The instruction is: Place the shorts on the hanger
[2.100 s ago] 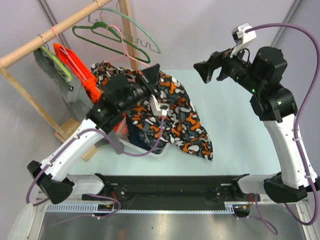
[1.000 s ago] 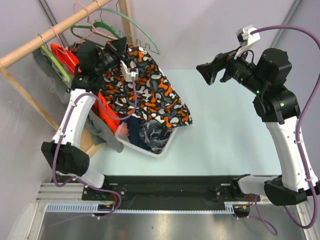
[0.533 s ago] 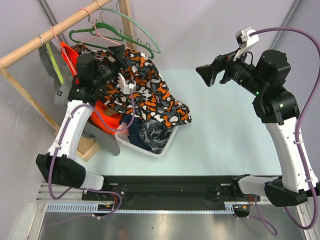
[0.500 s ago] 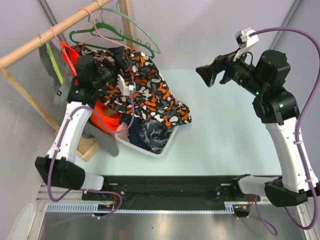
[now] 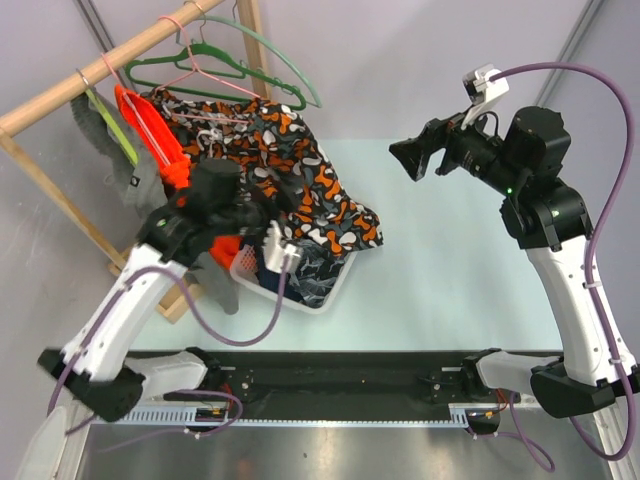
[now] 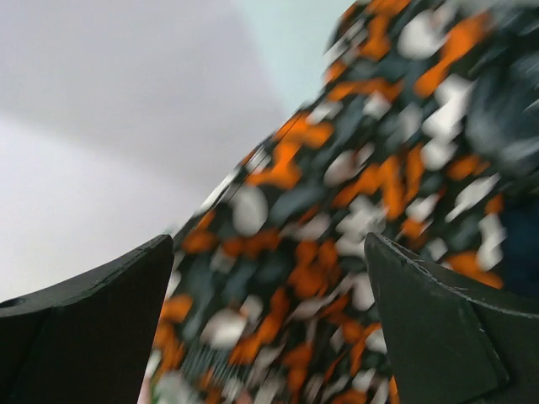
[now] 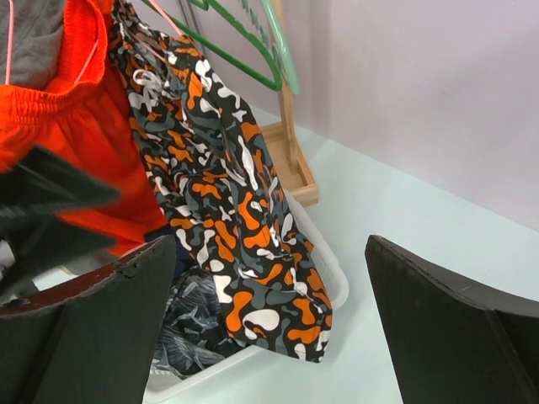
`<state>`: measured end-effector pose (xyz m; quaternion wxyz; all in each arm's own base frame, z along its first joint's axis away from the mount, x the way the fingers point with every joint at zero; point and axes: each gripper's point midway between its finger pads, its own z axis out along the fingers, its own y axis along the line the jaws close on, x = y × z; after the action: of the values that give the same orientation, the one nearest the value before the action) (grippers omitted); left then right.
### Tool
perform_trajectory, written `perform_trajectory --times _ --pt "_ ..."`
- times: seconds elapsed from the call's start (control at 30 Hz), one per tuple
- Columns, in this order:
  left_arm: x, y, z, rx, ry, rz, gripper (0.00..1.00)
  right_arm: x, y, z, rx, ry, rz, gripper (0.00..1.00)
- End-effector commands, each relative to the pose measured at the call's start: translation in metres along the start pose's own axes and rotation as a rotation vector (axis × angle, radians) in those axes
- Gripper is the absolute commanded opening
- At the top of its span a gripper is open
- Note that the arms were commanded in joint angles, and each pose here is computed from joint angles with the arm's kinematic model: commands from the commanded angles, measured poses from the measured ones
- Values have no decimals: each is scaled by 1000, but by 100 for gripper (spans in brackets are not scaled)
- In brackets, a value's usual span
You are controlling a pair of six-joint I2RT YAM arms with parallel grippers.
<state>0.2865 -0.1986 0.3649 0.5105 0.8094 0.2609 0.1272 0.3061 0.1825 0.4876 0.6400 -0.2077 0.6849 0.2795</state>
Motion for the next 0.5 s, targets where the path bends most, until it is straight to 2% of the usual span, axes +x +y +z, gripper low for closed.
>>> perform_trajectory --times 0.0,0.03,0.1,0.27,0.37,0.47 --pt "-29 -39 48 241 -87 -160 100 -14 1 -9 8 -53 -7 100" --pt "-26 -48 72 300 -95 -200 100 -11 1 -11 12 -46 -15 100" --pt "-27 -37 89 324 -99 -197 100 -8 -3 -13 32 -38 -17 100" --pt "-20 -62 154 496 -87 -250 100 -1 -14 -19 69 -19 -15 100" --pt "-14 -68 169 549 -64 -261 100 2 -17 -21 80 -10 -9 100" --pt "-1 -103 182 679 -11 -279 100 4 -20 -22 88 -5 -7 100"
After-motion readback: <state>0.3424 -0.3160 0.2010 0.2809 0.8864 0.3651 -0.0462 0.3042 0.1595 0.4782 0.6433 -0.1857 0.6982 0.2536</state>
